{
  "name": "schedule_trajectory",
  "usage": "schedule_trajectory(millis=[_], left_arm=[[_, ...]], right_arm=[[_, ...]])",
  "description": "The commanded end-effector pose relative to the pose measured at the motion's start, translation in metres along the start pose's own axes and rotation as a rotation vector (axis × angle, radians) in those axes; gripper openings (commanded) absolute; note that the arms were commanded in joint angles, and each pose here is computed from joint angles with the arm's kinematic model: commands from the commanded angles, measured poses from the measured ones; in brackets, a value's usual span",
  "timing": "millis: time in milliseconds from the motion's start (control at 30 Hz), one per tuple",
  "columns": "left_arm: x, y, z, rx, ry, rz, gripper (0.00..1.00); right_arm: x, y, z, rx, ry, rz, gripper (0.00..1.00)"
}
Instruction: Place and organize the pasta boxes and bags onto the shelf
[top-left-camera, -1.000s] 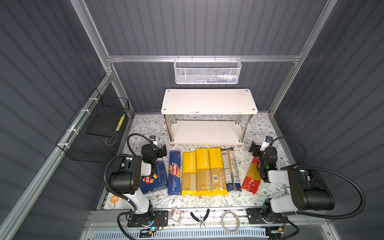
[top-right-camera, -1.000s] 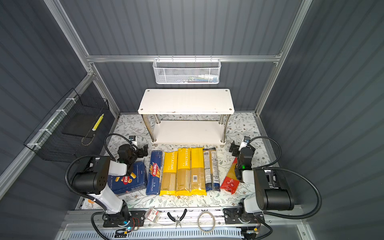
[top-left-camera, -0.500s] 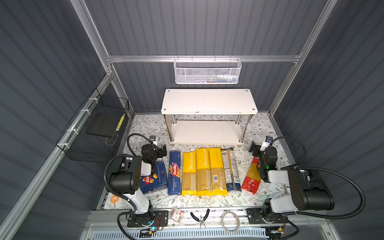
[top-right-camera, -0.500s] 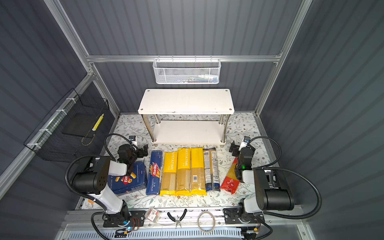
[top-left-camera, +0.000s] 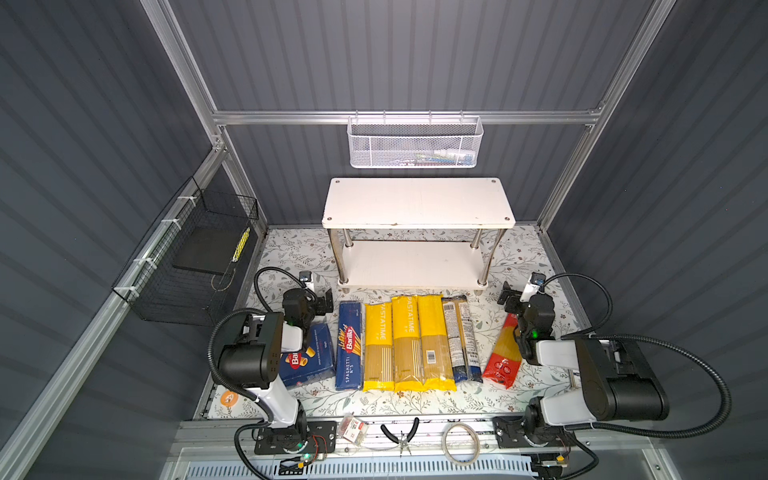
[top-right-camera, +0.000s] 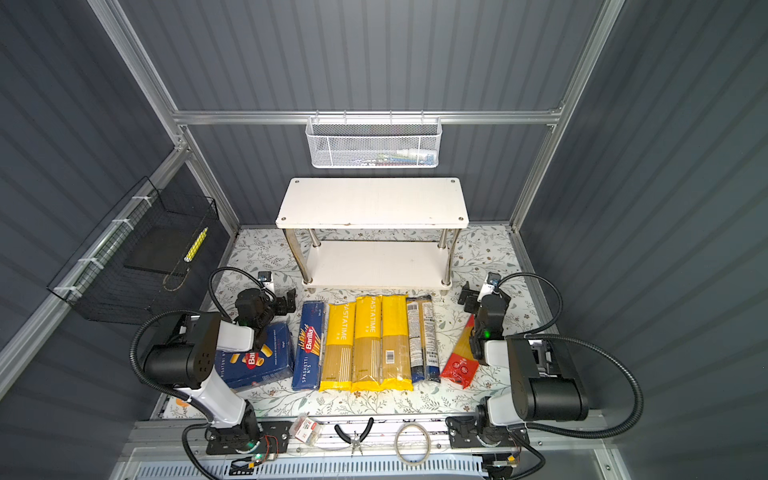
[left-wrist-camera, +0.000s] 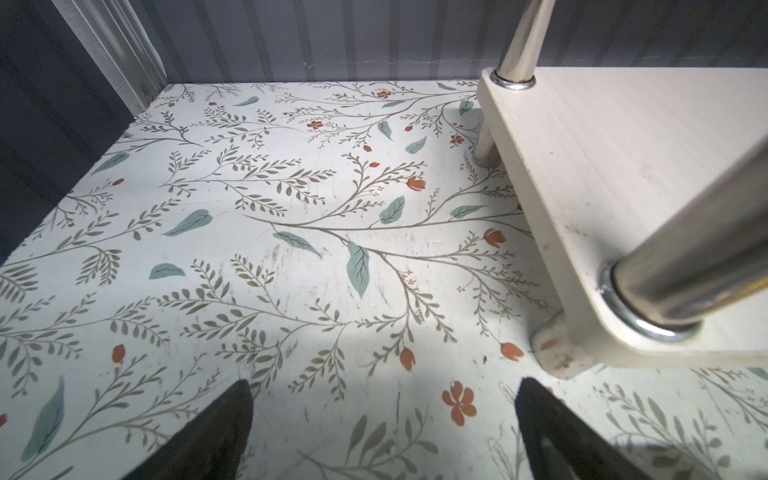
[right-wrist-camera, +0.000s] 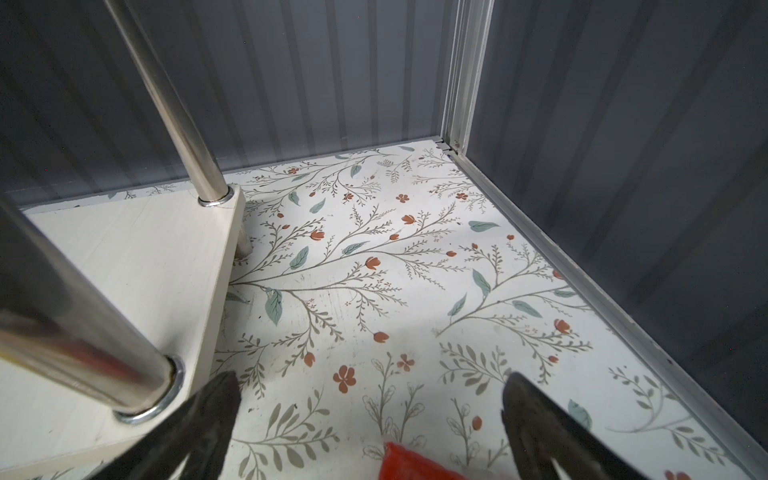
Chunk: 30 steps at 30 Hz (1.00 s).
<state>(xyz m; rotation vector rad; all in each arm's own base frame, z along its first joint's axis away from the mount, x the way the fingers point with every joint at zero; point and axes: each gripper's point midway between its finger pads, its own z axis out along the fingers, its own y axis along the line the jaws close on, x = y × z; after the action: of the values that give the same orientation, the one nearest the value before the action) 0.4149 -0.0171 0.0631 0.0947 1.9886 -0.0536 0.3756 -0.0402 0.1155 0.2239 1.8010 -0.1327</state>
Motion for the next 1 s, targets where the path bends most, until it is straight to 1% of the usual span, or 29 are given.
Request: schedule_trajectory(millis=[0,233,300,333,367,467,500,567,633,667,700,767,867,900,967], left_arm=[[-0.001,0.001,0.003,-0.008,-0.008,-0.006,0.99],[-0.002,0.0,0.001,-0.007,-0.015,-0.006,0.99],[-0.008,0.0,0.0,-0.003,-0.027,-0.007,0.99],[-0.012,-0.004,-0.004,0.016,-0.027,0.0,0.99],[-0.016,-0.006,-0.006,0.03,-0.023,0.009,0.99],[-0.03,-0.01,-0.015,0.047,-0.005,0.01,0.99],[-0.037,-0.01,-0.021,0.047,-0.009,0.003,0.99],[-0.048,-0.013,-0.033,0.057,-0.037,-0.028,0.99],[-0.062,-0.025,-0.049,0.119,-0.095,-0.083,0.99],[-0.065,-0.032,-0.055,0.155,-0.103,-0.112,0.99],[-0.067,-0.04,-0.061,0.197,-0.095,-0.142,0.99],[-0.067,-0.06,-0.07,0.232,-0.063,-0.168,0.99],[-0.06,-0.099,-0.089,0.294,-0.044,-0.105,0.99],[-0.056,-0.107,-0.095,0.309,-0.03,-0.099,0.99],[-0.05,-0.108,-0.1,0.305,0.018,-0.137,0.99]], right_arm=[[-0.007,-0.003,0.003,0.019,-0.018,0.007,0.99],[-0.009,-0.004,0.002,0.023,-0.031,0.01,0.99],[-0.012,-0.006,-0.001,0.036,-0.02,0.016,0.99],[-0.014,-0.003,-0.003,0.018,-0.02,0.01,0.99],[-0.021,0.0,-0.005,0.001,-0.045,-0.003,0.99],[-0.034,0.009,-0.016,-0.001,-0.014,-0.04,0.99],[-0.039,0.009,-0.02,0.009,0.01,-0.019,0.99],[-0.059,0.011,-0.034,-0.007,0.035,0.068,0.99],[-0.072,0.021,-0.049,-0.064,0.094,0.123,0.99],[-0.072,0.024,-0.056,-0.075,0.142,0.142,0.99],[-0.071,0.026,-0.064,-0.077,0.194,0.152,0.99],[-0.064,0.028,-0.08,-0.067,0.276,0.162,0.99],[-0.051,0.03,-0.099,-0.04,0.354,0.167,0.99],[-0.046,0.031,-0.105,-0.039,0.383,0.176,0.99],[-0.032,0.033,-0.116,-0.032,0.457,0.203,0.99]])
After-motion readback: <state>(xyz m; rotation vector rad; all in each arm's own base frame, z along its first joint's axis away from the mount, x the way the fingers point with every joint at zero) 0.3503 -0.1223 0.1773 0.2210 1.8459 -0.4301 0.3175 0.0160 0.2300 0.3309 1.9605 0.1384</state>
